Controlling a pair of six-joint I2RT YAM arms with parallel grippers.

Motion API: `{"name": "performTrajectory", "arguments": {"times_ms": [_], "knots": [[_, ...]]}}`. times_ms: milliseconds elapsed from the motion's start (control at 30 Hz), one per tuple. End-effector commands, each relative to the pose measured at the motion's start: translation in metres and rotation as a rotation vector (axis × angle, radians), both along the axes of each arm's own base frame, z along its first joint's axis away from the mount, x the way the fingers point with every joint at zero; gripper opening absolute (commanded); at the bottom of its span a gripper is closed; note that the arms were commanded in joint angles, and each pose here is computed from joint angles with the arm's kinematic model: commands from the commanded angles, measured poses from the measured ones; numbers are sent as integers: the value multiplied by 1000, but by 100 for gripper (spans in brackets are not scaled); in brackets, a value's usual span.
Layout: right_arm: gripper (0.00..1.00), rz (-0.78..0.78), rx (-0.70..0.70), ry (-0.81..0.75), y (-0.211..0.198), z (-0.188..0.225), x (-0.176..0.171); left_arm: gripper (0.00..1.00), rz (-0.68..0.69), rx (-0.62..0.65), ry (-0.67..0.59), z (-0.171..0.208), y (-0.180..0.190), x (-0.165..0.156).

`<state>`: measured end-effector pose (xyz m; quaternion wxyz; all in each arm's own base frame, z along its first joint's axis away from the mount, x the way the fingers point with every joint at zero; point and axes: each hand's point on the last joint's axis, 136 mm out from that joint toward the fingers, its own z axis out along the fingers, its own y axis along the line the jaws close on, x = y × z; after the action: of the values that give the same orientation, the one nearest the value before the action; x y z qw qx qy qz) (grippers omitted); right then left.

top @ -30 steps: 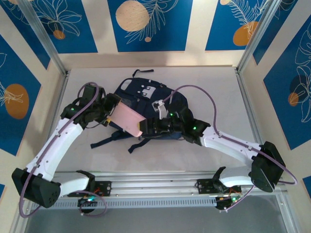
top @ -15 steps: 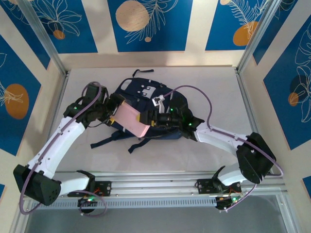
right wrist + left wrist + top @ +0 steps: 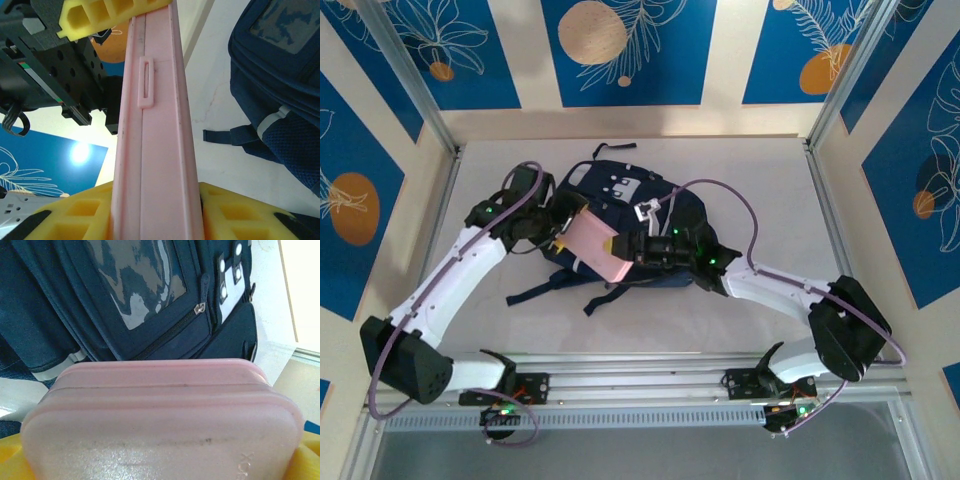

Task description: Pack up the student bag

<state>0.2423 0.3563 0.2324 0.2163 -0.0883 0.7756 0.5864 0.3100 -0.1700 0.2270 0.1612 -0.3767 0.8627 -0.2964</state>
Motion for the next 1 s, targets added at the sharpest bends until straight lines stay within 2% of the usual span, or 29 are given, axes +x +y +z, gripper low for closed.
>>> {"name": "performTrajectory", "arguments": {"times_ms": [0,133,333,500,567,733,867,967], "knots": [[33,-58,17,2,-16,10,3,100,-50,-48,-62,27,-17,5],[33,-219,-12,2,-54,8,20,100,-149,27,-164,40,-21,17],[32,-556,-128,21,-141,8,39,100,-436,287,-338,55,-39,42],[30,-889,-195,-25,-229,21,37,100,-798,335,-466,39,-112,51],[30,-966,-195,-47,-250,30,34,93,-907,324,-454,23,-142,52],[31,-1031,-219,-65,-271,45,29,80,-1104,405,-401,-25,-203,54],[31,-1025,-208,-75,-273,49,26,78,-1164,461,-374,-53,-229,58],[31,-1015,-194,-73,-273,50,25,78,-1164,492,-364,-65,-234,63]]}}
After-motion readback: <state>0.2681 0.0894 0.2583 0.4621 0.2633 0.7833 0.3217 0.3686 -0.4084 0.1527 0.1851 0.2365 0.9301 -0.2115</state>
